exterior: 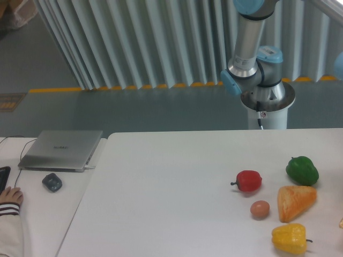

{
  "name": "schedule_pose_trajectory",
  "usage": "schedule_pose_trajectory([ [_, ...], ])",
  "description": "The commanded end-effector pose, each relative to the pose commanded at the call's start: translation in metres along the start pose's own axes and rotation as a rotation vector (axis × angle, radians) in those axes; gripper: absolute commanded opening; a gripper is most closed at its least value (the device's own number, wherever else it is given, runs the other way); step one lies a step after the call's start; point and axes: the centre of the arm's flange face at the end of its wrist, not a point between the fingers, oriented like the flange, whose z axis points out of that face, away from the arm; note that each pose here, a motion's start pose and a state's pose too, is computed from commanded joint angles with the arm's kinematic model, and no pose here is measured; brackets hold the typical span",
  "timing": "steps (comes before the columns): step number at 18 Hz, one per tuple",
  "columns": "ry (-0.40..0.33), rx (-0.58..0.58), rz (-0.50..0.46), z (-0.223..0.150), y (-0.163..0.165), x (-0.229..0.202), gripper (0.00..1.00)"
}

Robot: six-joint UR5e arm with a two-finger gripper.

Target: Place the yellow pepper in a basket

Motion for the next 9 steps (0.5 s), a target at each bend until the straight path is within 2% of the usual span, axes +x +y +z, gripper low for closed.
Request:
schedule_pose_trajectory([
  [9,-0.008,-0.001,-0.012,-0.003,0.010,-0.003,1.00],
])
